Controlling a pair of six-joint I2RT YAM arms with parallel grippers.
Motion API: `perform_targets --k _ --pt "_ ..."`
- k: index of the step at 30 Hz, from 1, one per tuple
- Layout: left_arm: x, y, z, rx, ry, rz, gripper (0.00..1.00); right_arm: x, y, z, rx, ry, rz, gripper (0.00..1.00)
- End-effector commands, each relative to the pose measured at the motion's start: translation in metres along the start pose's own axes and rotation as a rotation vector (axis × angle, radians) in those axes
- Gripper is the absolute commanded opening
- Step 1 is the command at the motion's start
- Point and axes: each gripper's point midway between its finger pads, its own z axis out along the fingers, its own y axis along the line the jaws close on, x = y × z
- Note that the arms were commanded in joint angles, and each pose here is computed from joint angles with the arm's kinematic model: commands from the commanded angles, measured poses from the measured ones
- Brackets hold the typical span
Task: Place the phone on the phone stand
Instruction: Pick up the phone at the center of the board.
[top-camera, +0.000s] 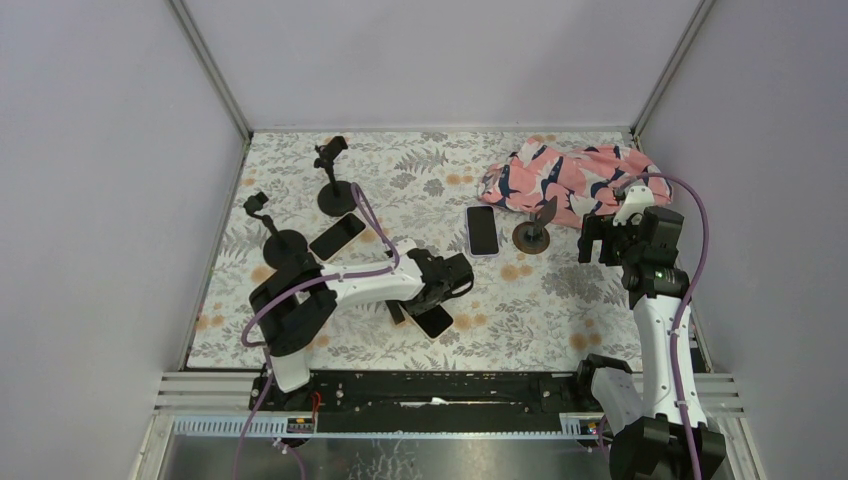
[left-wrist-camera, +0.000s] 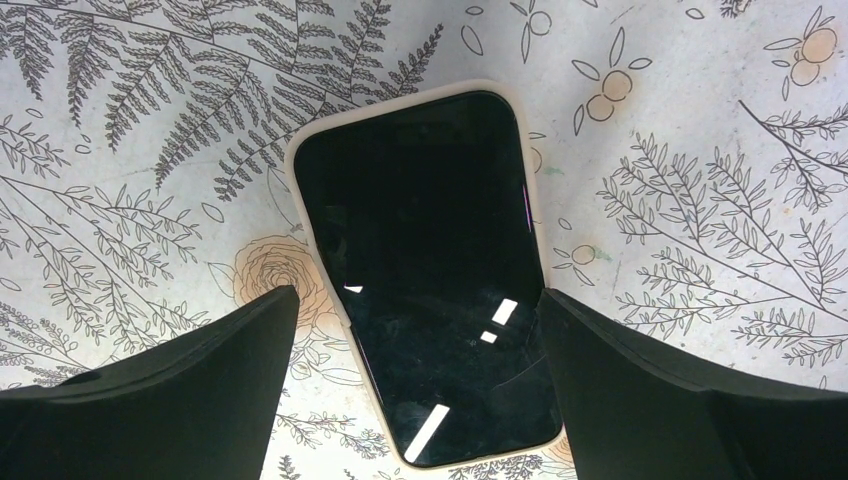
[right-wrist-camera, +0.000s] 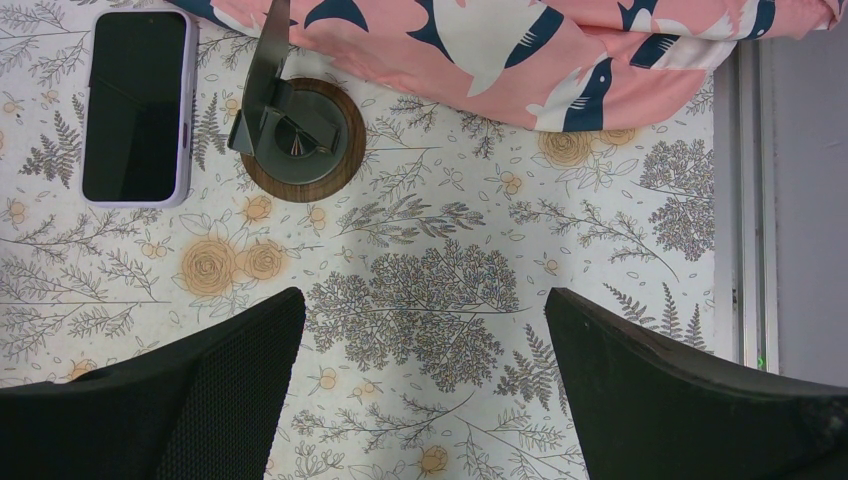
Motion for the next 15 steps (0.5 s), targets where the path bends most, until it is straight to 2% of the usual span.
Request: perform_targets --k 1,15 --pt "-0.005 -0.005 0.0 -0.001 -0.015 -0.017 0.99 -0.01 0.0 0.0 -0.009 -0.034 -0.009 1.0" --pt "-0.018 -0.003 -0.022 0.066 -0.027 -0.144 0.99 -0.009 0.001 0.001 -0.014 -0.032 -0.009 1.0"
